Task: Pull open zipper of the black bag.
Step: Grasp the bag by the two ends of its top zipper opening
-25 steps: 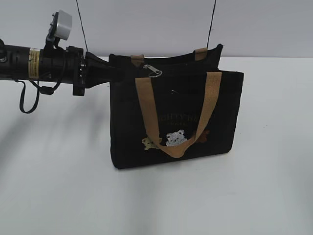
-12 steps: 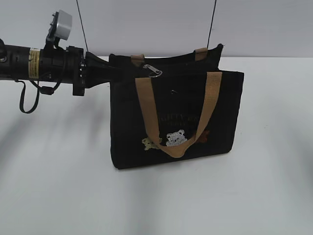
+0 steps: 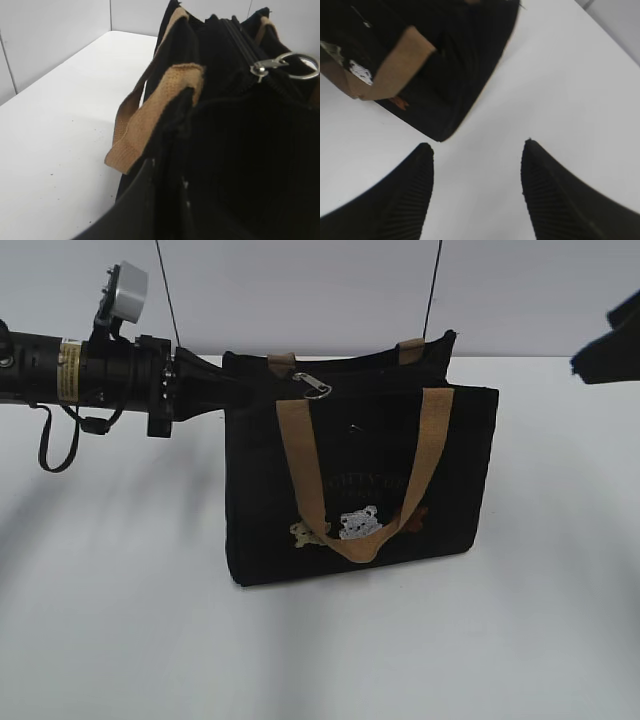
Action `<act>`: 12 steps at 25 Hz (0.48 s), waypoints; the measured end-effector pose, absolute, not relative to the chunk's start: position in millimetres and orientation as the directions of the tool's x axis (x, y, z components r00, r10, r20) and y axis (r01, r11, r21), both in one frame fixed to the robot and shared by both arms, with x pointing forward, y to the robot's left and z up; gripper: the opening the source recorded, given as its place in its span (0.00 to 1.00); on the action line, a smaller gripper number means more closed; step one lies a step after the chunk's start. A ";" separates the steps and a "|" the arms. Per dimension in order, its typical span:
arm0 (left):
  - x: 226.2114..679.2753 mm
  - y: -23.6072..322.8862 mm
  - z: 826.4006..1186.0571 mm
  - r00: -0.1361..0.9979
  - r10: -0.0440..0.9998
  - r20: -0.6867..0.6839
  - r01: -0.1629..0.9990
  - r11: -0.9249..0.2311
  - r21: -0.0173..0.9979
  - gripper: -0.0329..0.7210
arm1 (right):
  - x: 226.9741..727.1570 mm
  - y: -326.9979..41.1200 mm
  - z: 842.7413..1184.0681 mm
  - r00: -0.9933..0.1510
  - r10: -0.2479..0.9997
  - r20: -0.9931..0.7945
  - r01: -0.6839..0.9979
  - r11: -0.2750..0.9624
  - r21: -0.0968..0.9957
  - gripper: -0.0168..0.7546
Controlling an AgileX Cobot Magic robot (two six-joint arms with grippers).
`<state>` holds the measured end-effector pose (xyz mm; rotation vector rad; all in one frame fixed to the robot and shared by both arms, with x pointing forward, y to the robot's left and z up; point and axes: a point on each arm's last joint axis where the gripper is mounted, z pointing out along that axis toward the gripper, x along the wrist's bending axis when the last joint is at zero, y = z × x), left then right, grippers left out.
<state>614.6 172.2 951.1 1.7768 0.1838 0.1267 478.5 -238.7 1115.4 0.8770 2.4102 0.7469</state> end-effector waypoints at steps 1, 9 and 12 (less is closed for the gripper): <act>614.5 172.3 951.1 0.981 0.193 -0.014 0.055 -0.206 0.977 0.09 | 481.8 -228.7 1117.2 -0.723 0.642 -0.254 0.388 0.682 0.620 0.58; 614.4 172.3 951.0 0.981 0.192 -0.014 0.055 -0.207 0.977 0.09 | 497.9 -157.0 1118.6 -0.869 0.326 -0.371 0.063 0.818 0.571 0.58; 614.4 172.3 951.0 0.981 0.192 -0.014 0.055 -0.207 0.977 0.09 | 500.8 -133.2 1103.9 -0.896 0.211 -0.392 -0.033 0.847 0.531 0.58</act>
